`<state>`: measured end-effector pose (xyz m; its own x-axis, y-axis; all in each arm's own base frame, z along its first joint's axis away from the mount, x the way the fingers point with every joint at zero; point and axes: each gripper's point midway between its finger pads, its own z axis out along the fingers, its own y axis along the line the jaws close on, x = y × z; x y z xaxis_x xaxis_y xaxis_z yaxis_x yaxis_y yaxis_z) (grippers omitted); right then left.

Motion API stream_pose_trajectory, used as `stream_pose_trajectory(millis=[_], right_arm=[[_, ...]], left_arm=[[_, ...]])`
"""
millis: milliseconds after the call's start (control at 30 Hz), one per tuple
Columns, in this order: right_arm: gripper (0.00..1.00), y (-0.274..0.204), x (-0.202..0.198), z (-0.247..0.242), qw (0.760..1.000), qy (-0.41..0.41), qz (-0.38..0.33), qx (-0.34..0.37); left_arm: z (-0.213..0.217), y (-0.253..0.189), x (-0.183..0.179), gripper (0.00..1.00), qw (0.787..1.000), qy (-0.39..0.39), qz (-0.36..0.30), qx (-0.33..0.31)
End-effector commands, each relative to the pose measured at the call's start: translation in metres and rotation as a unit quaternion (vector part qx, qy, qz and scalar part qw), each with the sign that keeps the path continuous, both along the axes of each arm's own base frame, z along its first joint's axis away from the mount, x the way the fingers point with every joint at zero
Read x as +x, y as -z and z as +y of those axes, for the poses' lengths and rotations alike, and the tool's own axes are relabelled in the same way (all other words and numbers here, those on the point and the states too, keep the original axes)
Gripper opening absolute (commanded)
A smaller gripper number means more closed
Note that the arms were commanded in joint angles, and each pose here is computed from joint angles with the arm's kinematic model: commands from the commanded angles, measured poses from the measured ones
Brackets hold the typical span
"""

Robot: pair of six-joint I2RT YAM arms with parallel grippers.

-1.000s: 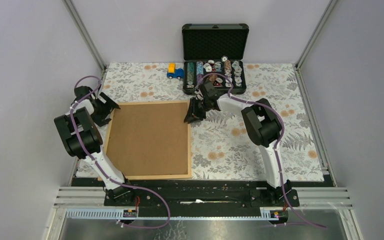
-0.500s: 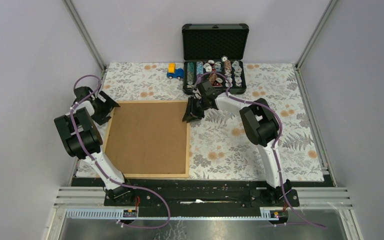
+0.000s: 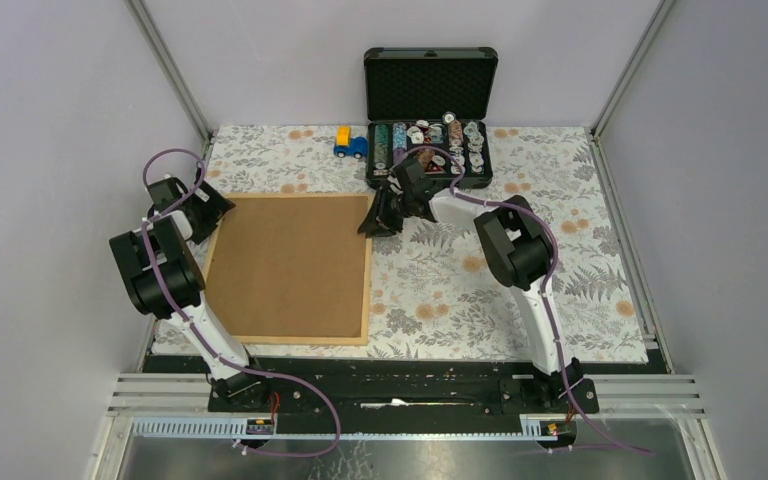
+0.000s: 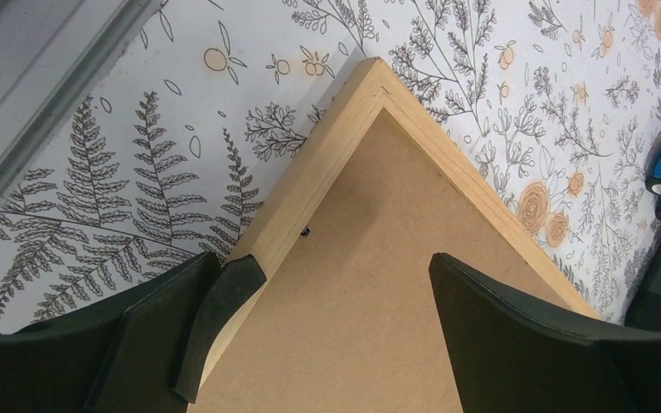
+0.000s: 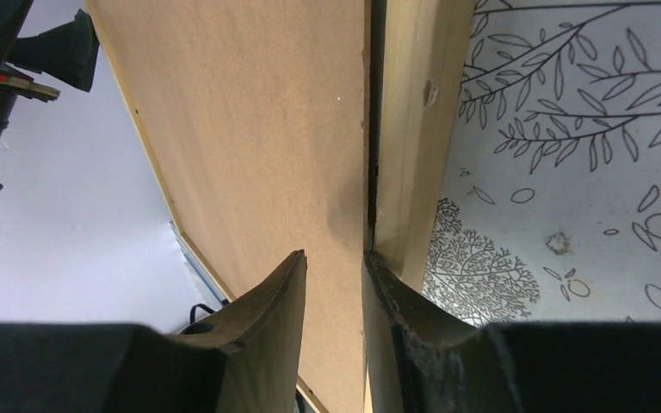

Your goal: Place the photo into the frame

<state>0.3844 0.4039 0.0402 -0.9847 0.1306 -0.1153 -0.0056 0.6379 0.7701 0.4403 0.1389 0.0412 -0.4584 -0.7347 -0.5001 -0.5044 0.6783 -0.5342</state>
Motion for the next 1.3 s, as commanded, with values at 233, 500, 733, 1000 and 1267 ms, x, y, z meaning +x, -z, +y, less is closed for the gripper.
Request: stream_pose_trajectory(millis=[233,500,733,1000,1267], right_arm=[[0.34,-0.014,-0.034,0.084,0.992,-0.105,-0.049,0.041],[0.34,-0.066,-0.045,0.108,0.967,-0.177,-0.166,0.083],[0.34,-0.087,-0.048,0.121,0.959,-0.19,-0.164,0.13],[0.33,-0.103,-0.059,0.126,0.951,-0.198,-0.168,0.168],[0.33,-0.153,-0.051,0.13,0.951,-0.163,-0.174,0.197]], left_arm=[[-0.127,0.045,-0.064,0.93,0.964,0.092,0.138,-0.21],[-0.134,0.045,-0.063,0.92,0.961,0.099,0.137,-0.22],[-0.136,0.044,-0.064,0.91,0.961,0.102,0.135,-0.221],[-0.139,0.045,-0.064,0.9,0.958,0.105,0.134,-0.231],[-0.137,0.043,-0.063,0.89,0.96,0.106,0.133,-0.222]])
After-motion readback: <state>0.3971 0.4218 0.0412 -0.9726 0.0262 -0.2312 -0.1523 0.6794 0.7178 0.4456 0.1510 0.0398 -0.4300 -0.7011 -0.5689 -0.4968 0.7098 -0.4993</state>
